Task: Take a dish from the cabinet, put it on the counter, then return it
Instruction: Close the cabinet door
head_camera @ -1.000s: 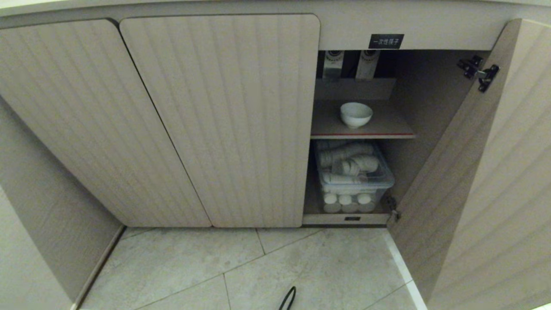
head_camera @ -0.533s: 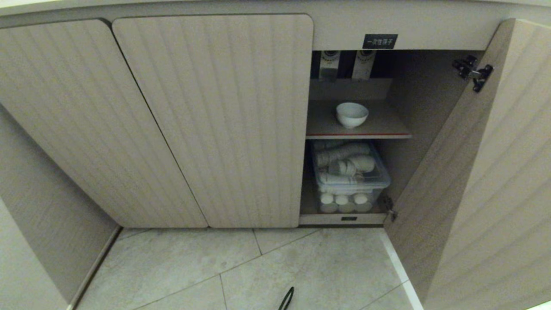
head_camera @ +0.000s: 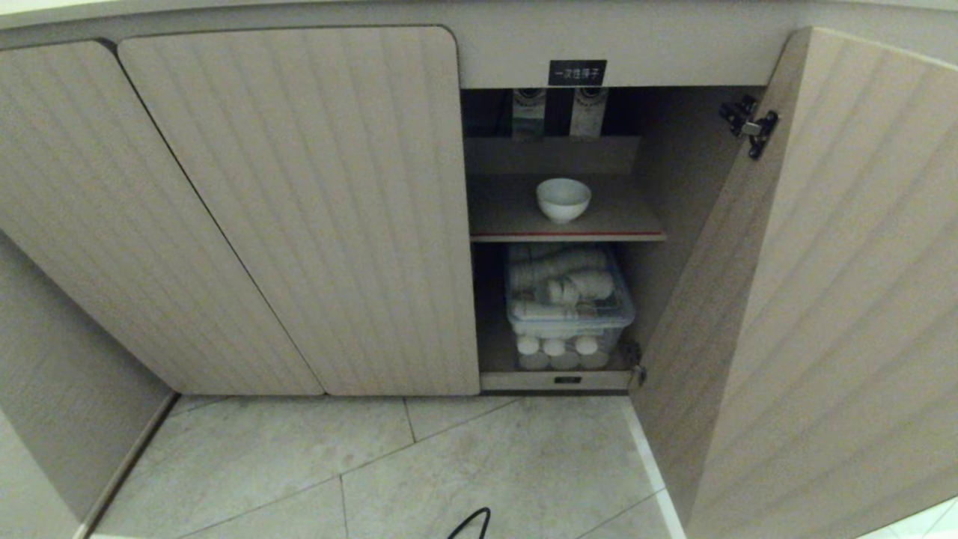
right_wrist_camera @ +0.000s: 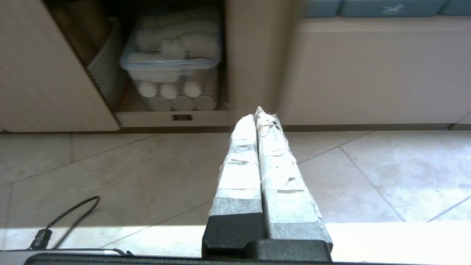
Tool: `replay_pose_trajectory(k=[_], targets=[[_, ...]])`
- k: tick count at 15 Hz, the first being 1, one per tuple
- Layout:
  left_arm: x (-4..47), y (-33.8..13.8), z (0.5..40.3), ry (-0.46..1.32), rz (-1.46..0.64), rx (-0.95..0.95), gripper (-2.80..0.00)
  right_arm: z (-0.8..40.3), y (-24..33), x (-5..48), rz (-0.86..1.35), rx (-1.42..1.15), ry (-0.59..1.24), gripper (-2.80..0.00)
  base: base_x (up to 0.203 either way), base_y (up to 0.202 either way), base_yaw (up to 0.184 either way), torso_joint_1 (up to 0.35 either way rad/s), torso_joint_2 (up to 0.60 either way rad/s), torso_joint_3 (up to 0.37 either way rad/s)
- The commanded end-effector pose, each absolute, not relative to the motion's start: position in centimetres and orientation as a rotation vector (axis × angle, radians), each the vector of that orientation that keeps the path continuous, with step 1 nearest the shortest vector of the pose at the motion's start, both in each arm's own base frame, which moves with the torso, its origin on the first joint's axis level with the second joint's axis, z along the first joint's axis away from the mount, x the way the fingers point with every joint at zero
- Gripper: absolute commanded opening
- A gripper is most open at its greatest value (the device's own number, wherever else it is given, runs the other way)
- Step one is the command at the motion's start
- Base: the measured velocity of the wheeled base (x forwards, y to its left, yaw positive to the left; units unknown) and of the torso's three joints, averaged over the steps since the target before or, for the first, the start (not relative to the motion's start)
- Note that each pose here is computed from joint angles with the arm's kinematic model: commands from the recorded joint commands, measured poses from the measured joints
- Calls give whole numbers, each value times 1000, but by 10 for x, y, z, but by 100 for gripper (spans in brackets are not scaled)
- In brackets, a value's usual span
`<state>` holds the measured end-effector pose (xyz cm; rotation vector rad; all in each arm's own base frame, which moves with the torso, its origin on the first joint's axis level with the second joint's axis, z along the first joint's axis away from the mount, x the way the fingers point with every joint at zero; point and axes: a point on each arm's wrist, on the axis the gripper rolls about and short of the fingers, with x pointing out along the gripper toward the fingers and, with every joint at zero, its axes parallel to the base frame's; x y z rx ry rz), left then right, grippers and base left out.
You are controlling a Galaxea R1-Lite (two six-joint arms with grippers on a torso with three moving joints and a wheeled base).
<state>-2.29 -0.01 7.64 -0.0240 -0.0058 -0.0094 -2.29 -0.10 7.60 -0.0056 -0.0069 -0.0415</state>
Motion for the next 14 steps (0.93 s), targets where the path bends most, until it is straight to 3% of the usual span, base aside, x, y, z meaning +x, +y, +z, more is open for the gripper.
replay_pose_trajectory(k=[1, 4, 14], targets=[[-23, 0, 76, -5, -9, -25, -280, 76, -1, -23, -42, -6, -6, -280, 0, -192, 0, 3, 3, -2], [-23, 0, 76, -6, -9, -25, -280, 76, -1, -23, -41, -8, -6, -280, 0, -132, 5, 4, 1, -1], [-23, 0, 76, -6, -9, -25, -280, 76, -1, -23, -41, -8, -6, -280, 0, 0, 0, 0, 0, 0]])
